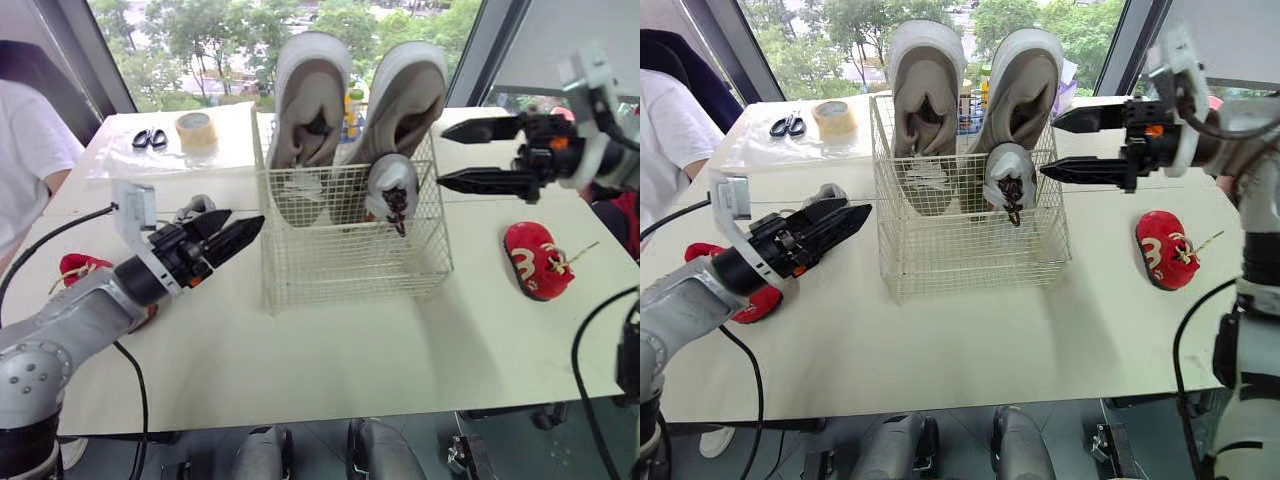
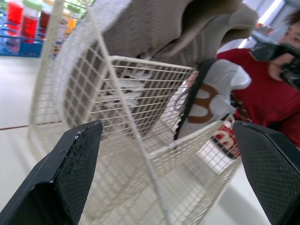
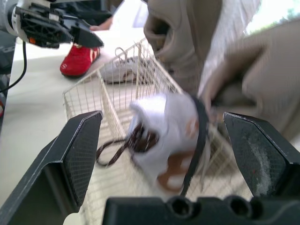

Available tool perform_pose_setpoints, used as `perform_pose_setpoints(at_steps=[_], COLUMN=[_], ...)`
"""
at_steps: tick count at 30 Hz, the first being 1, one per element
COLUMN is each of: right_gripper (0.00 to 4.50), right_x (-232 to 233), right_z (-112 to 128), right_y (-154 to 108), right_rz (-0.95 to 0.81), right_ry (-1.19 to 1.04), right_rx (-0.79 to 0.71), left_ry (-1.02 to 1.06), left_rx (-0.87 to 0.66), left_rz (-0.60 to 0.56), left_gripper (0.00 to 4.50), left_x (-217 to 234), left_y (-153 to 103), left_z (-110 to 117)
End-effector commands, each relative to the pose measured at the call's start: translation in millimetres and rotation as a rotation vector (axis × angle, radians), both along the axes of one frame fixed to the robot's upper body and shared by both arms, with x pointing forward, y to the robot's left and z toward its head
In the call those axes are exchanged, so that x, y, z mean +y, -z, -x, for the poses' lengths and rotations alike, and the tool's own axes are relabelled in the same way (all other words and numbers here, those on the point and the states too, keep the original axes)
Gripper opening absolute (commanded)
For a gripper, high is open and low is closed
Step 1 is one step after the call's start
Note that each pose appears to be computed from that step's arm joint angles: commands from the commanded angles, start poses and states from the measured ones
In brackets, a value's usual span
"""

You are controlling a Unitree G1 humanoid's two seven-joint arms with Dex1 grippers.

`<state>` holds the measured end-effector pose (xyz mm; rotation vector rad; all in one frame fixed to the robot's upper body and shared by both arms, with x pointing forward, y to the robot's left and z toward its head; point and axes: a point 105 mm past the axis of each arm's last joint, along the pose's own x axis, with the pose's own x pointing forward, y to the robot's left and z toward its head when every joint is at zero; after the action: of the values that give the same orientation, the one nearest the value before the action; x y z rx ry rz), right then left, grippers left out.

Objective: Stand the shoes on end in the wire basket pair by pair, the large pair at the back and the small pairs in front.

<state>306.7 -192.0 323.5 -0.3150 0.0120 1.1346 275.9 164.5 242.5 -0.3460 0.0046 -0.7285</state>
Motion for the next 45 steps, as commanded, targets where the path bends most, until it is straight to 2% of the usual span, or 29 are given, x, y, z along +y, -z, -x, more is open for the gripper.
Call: perform_pose_setpoints(at_steps=[1,4,8,11,16,18,22,24,27,28,29,35,36,37,40,45], right_gripper=[4.45,4.45,4.45,4.45,4.45,4.45,4.45,4.45,4.45,4.5,4.5,4.5,4.5,4.5,4.5,4.5], right_x=[2.6,27.7,70.6,82.1,81.9,83.6,84.6,84.4,80.3,79.4,78.4,70.7,70.0,69.5,67.6,62.0], right_z=[26.1,45.8,72.9,77.1,74.9,78.2,79.3,78.5,76.7,76.5,76.3,75.9,75.5,74.8,71.7,65.8], right_y=[-22.8,-14.4,21.2,47.6,64.7,64.8,61.5,59.8,58.0,57.8,58.0,62.4,63.6,64.5,65.0,65.9], right_rz=[-0.033,0.018,0.145,0.215,0.234,0.22,0.183,0.168,0.16,0.158,0.158,0.155,0.156,0.157,0.153,0.143], right_ry=[-0.026,-0.127,-0.286,-0.294,-0.246,-0.245,-0.206,-0.186,-0.139,-0.129,-0.12,-0.079,-0.076,-0.075,-0.064,-0.032], right_rx=[-0.052,-0.013,0.046,0.058,0.07,0.065,0.036,0.031,0.02,0.018,0.017,0.03,0.032,0.034,0.036,0.049], left_ry=[-0.144,-0.319,-0.499,-0.485,-0.417,-0.394,-0.303,-0.238,-0.206,-0.208,-0.218,-0.242,-0.248,-0.258,-0.309,-0.362], left_rx=[-0.07,-0.04,0.096,0.213,0.259,0.285,0.384,0.421,0.452,0.456,0.458,0.431,0.426,0.413,0.37,0.266], left_rz=[-0.037,-0.127,-0.421,-0.57,-0.713,-0.736,-0.808,-0.713,-0.735,-0.758,-0.767,-0.757,-0.746,-0.724,-0.617,-0.37], left_gripper=[4.5,4.5,4.5,4.5,4.5,4.5,4.5,4.5,4.5,3.99,3.76,0.68,0.27,0.03,0.03,0.03], left_x=[35.0,71.8,110.8,123.7,139.7,142.1,132.6,120.2,116.3,117.7,119.0,118.8,118.6,118.2,118.1,119.6], left_y=[-26.6,-36.2,-26.9,-15.7,-11.5,-7.4,29.0,35.4,53.2,58.0,60.8,53.9,51.5,47.4,27.8,-31.9], left_z=[-14.2,-37.5,-73.5,-90.4,-119.5,-129.6,-142.9,-143.6,-144.1,-144.1,-144.5,-148.2,-148.8,-150.2,-154.6,-153.5])
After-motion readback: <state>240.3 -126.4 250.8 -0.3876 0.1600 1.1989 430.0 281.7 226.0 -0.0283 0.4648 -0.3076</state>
